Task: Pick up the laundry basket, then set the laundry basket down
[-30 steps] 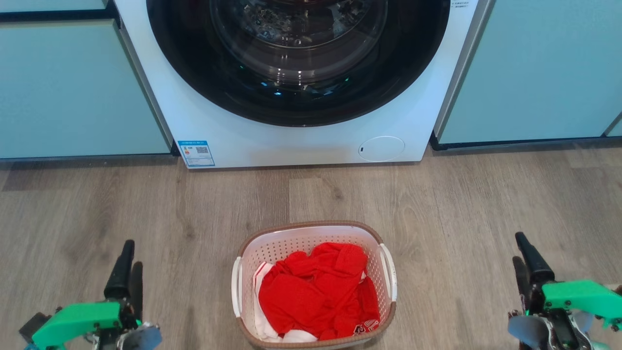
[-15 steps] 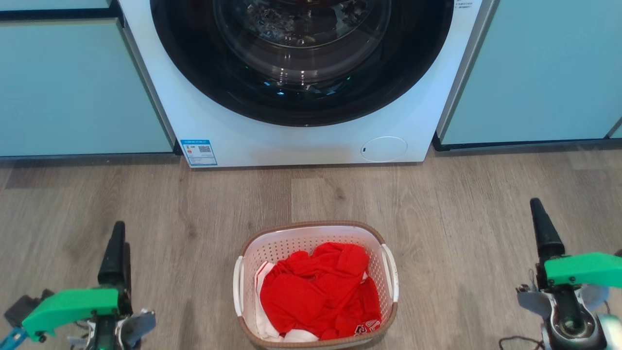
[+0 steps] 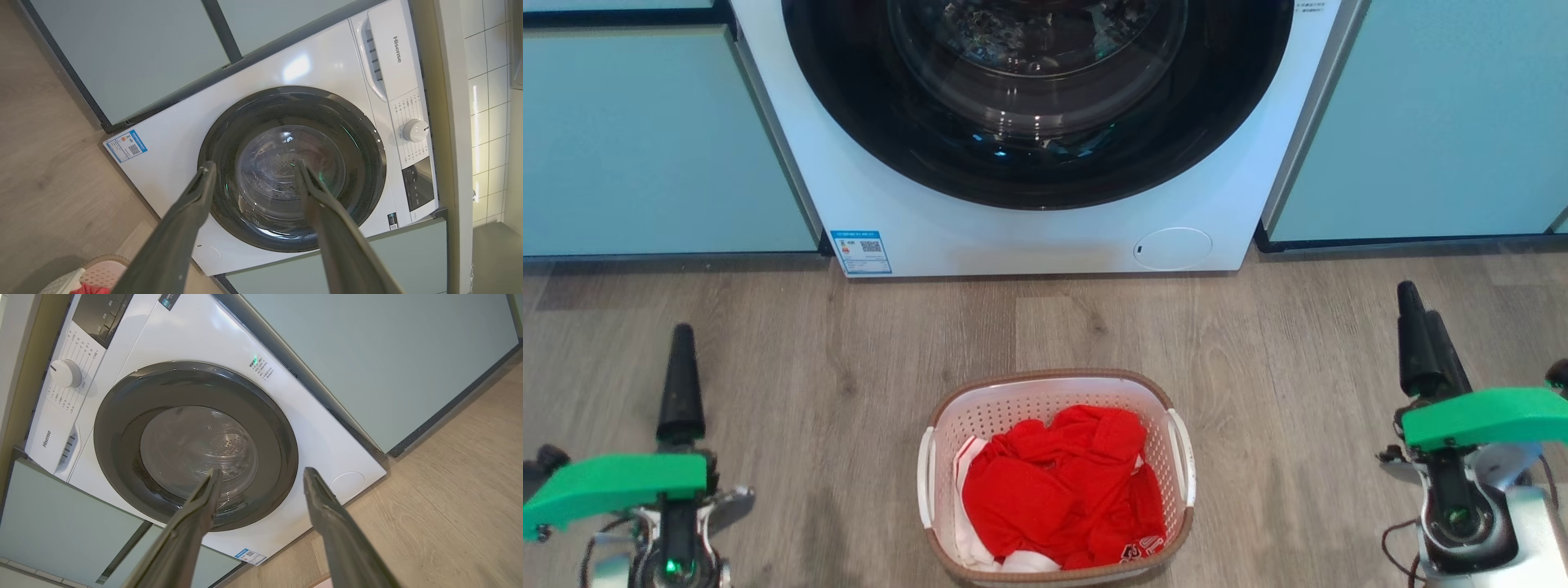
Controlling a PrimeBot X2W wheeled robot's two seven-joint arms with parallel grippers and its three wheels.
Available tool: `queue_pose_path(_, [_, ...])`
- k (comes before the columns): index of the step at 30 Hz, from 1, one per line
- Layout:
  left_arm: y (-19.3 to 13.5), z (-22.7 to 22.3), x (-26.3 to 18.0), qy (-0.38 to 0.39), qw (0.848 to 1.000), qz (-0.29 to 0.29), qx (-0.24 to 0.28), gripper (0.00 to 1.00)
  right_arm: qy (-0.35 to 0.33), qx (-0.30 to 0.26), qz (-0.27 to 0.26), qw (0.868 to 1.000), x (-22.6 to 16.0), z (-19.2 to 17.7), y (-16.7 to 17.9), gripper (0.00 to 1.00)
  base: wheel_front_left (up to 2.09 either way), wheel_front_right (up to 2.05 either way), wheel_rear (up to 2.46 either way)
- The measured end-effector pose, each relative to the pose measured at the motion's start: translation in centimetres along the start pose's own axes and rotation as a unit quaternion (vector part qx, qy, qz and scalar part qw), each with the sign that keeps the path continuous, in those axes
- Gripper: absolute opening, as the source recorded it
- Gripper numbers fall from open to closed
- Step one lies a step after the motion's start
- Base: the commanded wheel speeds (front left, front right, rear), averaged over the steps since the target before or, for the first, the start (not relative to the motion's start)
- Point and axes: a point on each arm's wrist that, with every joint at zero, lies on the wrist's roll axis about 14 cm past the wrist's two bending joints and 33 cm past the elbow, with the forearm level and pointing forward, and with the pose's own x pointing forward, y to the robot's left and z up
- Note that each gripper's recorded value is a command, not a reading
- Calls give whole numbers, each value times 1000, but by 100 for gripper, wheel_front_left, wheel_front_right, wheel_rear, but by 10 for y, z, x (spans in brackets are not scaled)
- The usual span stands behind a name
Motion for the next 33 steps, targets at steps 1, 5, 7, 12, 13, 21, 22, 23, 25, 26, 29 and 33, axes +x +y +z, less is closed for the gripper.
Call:
queue_pose_path(1, [-2,2,0,-3,1000,-4,9,100,-1,-9,4,1000,0,0,2,100,0,0,0])
queue_pose_path(5, [-21,10,5,-19,997,-25,64,100,-5,-56,28,998,5,1,17,100,0,0,0])
queue_pose_path(7, [-31,9,6,-22,995,-34,87,100,-4,-76,42,996,6,-1,26,100,0,0,0])
queue_pose_path(12, [-47,-3,7,-15,987,-46,154,100,-6,-118,62,991,7,-3,38,100,0,0,0])
queue_pose_path(13, [-49,-6,7,-12,985,-46,166,100,-7,-126,67,990,7,-4,41,100,0,0,0])
queue_pose_path(21, [-70,-32,4,1,962,-72,262,100,-10,-200,105,974,10,-10,63,100,0,0,0])
queue_pose_path(22, [-73,-36,3,3,959,-77,273,100,-7,-208,107,972,10,-13,63,100,0,0,0])
queue_pose_path(23, [-75,-39,2,3,955,-81,286,100,-4,-219,111,969,10,-16,64,100,0,0,0])
queue_pose_path(25, [-81,-44,1,1,947,-88,310,100,1,-237,118,964,9,-21,67,100,0,0,0])
queue_pose_path(26, [-83,-47,0,-1,942,-90,322,100,4,-246,122,962,9,-23,68,100,0,0,0])
queue_pose_path(29, [-90,-56,-1,-2,924,-101,369,100,8,-274,133,952,8,-27,71,100,0,0,0])
queue_pose_path(33, [-90,-70,-4,3,899,-101,425,100,14,-303,141,942,6,-34,71,100,0,0,0])
